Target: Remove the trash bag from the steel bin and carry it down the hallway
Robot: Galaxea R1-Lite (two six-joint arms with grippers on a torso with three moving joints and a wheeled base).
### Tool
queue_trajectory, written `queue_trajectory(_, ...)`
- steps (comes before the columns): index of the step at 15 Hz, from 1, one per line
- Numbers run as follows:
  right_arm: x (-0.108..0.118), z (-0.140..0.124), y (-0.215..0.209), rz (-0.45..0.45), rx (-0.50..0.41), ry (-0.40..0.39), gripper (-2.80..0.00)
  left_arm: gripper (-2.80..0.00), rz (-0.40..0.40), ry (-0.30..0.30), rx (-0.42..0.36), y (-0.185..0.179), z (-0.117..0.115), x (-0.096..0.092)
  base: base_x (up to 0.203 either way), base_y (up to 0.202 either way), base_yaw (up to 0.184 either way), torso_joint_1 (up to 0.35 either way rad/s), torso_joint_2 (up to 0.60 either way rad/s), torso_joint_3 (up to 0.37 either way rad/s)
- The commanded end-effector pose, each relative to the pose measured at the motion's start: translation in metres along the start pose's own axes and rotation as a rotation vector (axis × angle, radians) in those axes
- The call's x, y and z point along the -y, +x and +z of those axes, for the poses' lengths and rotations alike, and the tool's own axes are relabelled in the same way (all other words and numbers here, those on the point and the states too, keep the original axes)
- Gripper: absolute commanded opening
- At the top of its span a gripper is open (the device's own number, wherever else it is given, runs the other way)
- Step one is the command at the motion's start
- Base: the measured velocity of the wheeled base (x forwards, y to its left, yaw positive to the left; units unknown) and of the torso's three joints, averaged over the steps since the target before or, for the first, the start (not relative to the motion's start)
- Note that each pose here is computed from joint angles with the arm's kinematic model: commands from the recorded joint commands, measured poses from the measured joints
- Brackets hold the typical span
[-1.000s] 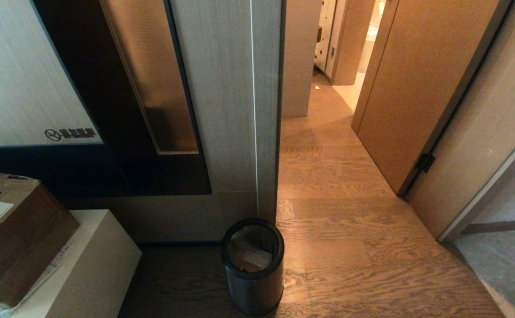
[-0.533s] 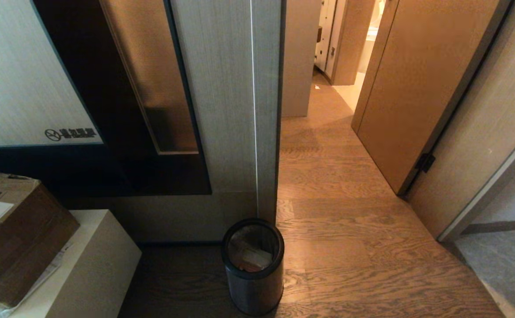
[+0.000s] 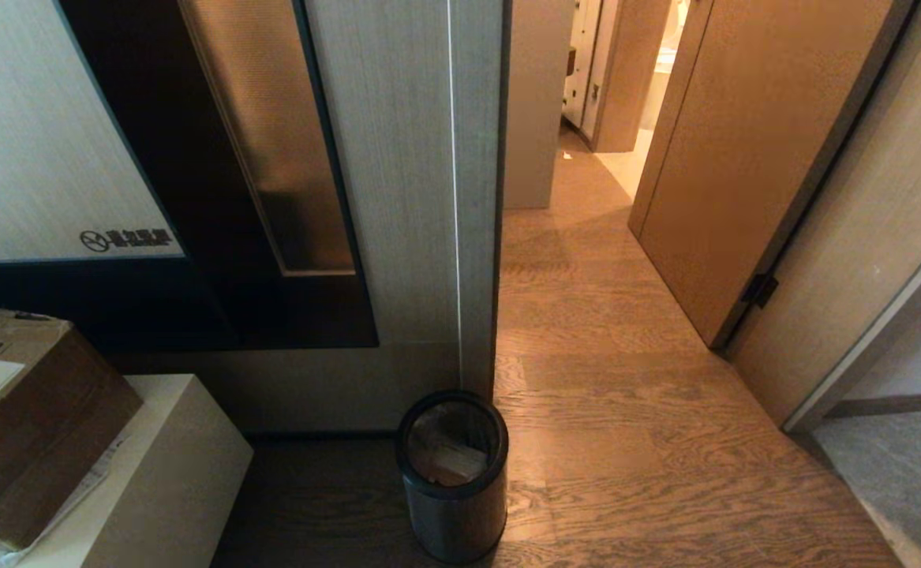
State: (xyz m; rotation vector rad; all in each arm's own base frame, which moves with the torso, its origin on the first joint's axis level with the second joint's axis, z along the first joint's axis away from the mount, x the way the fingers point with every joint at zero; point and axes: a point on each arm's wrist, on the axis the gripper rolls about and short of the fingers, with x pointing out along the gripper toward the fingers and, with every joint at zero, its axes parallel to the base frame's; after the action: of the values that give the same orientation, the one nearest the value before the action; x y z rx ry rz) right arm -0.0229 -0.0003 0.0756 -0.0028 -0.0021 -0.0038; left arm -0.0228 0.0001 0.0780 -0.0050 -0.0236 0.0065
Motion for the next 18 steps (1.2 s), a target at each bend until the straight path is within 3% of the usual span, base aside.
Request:
queue_trajectory(1, 0.0000, 0.0000, 0.0001, 0.001, -0.001, 0.000, -2.80, -2.80, 0.001, -0.001, -0.010, 0.0007, -0.0030, 0.0000, 0.000, 0.000, 0.000, 0.000, 0.00, 0.000)
queue_trajectory(18, 0.0000, 0.0000, 0.0001, 0.001, -0.001, 0.000, -2.80, -2.80, 0.001, 0.000, -0.011, 0.0008, -0.0034, 0.0000, 0.000, 0.000, 0.000, 0.000, 0.00, 0.000)
